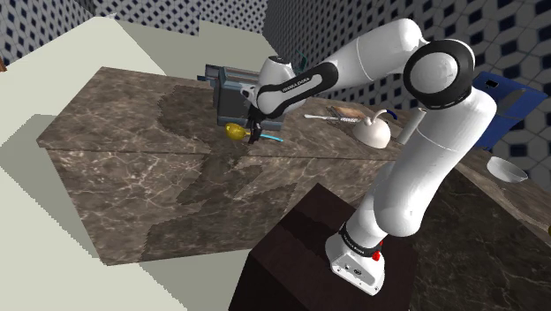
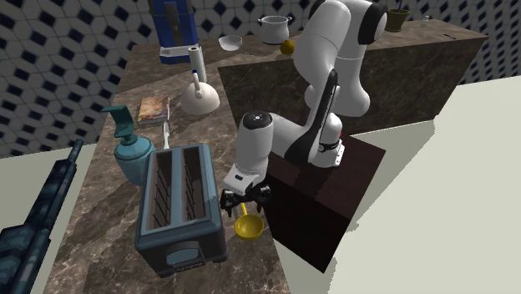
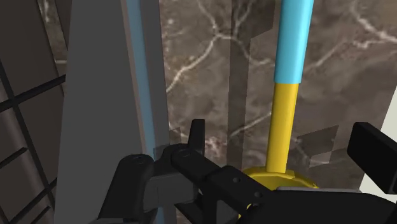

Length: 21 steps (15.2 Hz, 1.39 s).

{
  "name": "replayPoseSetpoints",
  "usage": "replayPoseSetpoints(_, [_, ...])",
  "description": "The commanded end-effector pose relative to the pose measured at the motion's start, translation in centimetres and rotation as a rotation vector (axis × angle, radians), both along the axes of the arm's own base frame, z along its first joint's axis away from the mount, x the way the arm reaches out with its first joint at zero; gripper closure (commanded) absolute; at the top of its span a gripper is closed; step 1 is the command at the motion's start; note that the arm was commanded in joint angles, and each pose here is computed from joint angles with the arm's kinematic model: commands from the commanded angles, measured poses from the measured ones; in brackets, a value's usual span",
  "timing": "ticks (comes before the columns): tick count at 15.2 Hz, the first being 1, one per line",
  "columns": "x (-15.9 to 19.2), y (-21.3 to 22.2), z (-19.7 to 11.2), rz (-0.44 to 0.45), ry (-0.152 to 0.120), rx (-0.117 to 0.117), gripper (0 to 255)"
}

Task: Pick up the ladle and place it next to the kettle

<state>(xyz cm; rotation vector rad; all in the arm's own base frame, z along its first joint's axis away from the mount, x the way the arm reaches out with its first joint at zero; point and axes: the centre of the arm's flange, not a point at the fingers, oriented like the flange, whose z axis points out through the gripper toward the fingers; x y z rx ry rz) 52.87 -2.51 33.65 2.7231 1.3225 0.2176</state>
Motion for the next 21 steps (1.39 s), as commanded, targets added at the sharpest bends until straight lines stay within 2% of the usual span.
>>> replayPoseSetpoints(1, [0.1, -0.1, -0.5, -0.001, 0.001, 0.0, 0])
replayPoseSetpoints(7, [0.1, -0.1, -0.5, -0.001, 0.001, 0.0, 0])
replayPoseSetpoints(8, [0.1, -0.1, -0.5, -0.001, 0.001, 0.0, 255])
replayPoseSetpoints(17, [0.1, -0.1, -0.5, -0.001, 0.001, 0.0, 255])
replayPoseSetpoints(21, [0.1, -0.1, 1.6, -0.001, 0.001, 0.0, 255])
